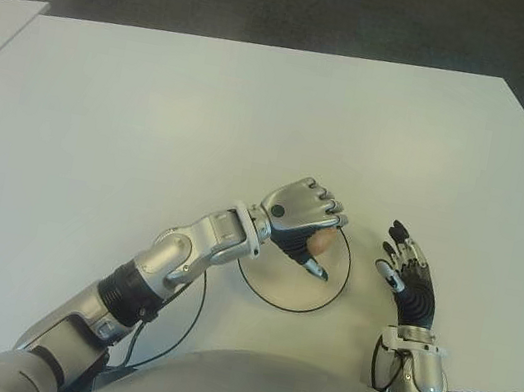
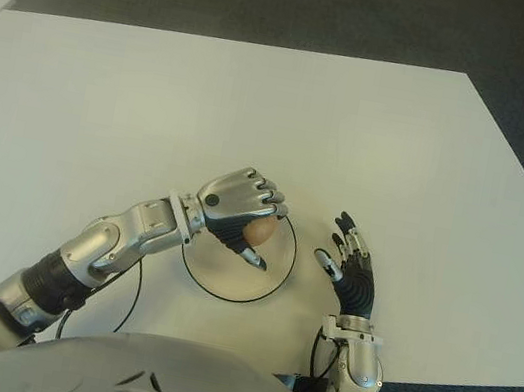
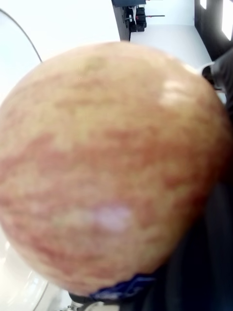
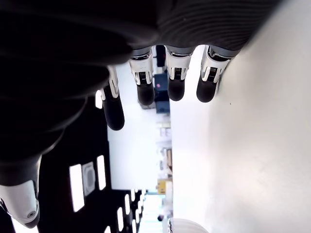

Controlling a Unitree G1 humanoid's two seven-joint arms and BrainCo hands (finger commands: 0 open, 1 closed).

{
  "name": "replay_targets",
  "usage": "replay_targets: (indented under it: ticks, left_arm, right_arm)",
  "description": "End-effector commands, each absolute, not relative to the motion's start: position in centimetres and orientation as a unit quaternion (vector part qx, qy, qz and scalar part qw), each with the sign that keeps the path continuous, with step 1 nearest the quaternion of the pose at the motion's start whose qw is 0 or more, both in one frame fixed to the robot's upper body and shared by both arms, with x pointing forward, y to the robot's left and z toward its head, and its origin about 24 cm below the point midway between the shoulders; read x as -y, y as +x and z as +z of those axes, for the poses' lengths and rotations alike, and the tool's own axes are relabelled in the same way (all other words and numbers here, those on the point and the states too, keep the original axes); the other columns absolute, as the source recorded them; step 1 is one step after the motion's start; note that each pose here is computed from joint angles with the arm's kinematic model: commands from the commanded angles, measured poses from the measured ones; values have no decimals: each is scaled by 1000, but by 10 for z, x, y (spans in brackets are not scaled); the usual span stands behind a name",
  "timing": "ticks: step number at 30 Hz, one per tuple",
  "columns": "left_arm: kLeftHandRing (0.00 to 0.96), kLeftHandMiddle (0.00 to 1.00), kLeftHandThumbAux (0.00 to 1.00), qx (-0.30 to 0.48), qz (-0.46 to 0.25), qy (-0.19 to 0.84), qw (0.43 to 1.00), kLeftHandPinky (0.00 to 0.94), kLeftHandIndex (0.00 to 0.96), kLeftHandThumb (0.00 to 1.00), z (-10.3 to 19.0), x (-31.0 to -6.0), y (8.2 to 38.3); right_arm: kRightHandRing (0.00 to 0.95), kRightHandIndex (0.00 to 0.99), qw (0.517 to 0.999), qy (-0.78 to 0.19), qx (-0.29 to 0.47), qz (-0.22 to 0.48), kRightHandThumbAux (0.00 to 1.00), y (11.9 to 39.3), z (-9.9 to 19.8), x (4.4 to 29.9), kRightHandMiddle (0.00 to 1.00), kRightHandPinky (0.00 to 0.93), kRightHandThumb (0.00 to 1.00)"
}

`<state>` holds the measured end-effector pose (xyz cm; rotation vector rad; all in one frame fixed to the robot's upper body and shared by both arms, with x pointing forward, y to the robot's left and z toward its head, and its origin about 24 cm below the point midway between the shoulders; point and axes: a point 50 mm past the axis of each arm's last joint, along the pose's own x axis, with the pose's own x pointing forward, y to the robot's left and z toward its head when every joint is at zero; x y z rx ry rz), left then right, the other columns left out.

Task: Put the apples into the plate.

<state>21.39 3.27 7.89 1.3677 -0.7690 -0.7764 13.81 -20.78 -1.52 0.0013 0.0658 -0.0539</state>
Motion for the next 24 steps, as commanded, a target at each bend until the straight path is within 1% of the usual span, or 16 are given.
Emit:
replay_targets:
  ticks: [1, 7, 14, 19, 24]
  left_arm:
    - [3, 3, 226, 355, -323, 599, 641, 3, 2, 153, 82, -40, 215]
    - [0, 0, 220, 363, -320, 596, 641, 0, 0, 143, 84, -41, 214]
    - [0, 0, 222, 360, -321, 602, 636, 0, 0, 133, 87, -42, 214]
    - [0, 0, 243, 351, -309, 613, 637, 0, 0, 124, 89, -44, 216]
    - [0, 0, 262, 340, -287, 624, 642, 0, 0, 121, 90, -47, 220]
  right_arm:
    - [37, 156, 990, 7, -141, -29, 622, 114, -46, 202, 91, 52, 164]
    - [38, 126, 989, 5, -144, -27, 626, 113, -46, 202, 84, 56, 137]
    - [41, 129, 988, 13, -149, -29, 631, 114, -48, 202, 86, 60, 147]
    - [55, 147, 987, 24, -158, -27, 619, 114, -51, 202, 96, 97, 189]
    - [67, 180, 986, 48, -156, -26, 611, 115, -54, 201, 111, 92, 240]
